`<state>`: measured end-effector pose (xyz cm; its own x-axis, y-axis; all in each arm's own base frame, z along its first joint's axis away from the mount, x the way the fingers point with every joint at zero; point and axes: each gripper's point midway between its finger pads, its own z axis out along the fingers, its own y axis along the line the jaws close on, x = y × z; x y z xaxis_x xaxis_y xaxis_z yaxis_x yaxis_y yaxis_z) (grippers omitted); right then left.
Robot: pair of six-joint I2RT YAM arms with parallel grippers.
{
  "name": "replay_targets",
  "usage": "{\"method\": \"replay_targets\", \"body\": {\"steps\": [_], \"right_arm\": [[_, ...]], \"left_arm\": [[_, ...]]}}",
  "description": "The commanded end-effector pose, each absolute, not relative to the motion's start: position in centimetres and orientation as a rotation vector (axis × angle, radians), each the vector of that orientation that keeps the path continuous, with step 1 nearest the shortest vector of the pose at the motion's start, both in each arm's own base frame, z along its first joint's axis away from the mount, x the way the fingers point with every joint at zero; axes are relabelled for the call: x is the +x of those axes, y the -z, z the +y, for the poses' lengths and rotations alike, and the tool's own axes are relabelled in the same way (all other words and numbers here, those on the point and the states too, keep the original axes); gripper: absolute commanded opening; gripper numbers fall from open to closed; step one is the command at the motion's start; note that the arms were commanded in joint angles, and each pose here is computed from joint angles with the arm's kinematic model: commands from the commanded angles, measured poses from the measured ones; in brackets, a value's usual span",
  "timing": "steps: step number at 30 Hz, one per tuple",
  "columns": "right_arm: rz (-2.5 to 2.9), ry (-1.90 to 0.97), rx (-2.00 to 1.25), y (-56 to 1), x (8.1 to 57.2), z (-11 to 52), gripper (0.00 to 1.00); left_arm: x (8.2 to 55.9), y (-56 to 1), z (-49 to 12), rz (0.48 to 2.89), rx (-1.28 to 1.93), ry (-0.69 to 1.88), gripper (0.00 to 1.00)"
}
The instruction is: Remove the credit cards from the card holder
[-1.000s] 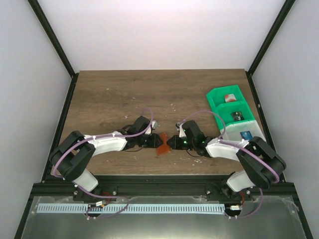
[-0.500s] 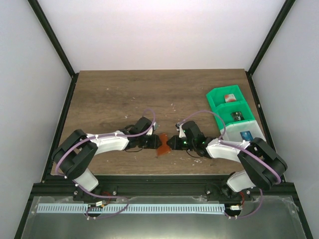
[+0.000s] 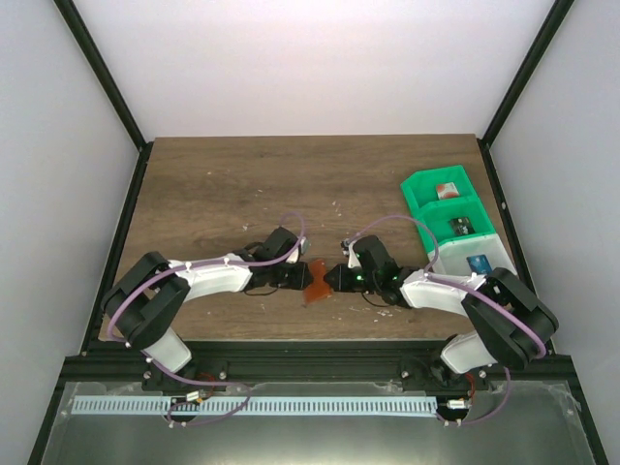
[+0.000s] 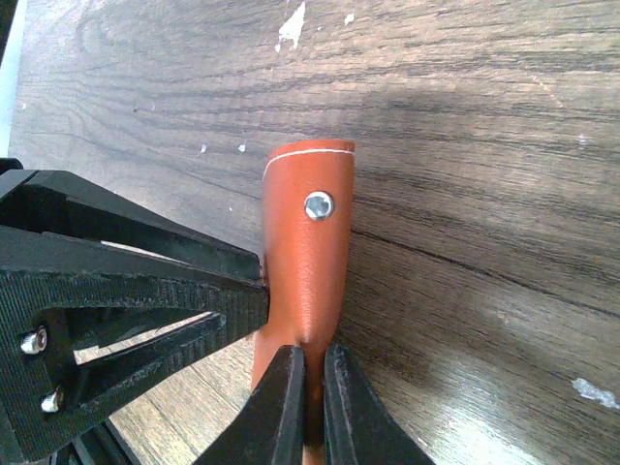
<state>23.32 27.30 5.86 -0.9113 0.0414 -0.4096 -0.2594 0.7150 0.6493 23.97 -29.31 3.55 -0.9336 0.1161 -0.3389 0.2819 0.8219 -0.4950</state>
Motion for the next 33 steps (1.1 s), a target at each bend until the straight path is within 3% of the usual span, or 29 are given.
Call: {"method": "replay_targets", "body": {"steps": [1,9,18,24,33], "right_arm": [[2.492,-1.032,-0.165,-6.4,23.5,27.2,0.0],[2.501,-1.007,-0.153,-5.9,23.5,26.9,0.01],[2.526,-0.968,-0.141,-4.9,23.3,26.2,0.01],[2.553,-0.889,-0.14,-4.7,23.4,25.4,0.24],[2.565,-0.748,-0.192,-6.5,23.4,25.7,0.43]], "left_arm": [[23.7,-2.2,-27.9,2.765,0.314,0.677,0.19],[23.9,-3.0,-27.7,2.742,0.317,0.668,0.0],[23.7,-4.3,-27.9,2.706,0.305,0.729,0.0],[22.8,-5.2,-28.6,2.679,0.293,0.869,0.0],[23.2,-6.7,-28.5,2.635,0.25,0.941,0.0]]}}
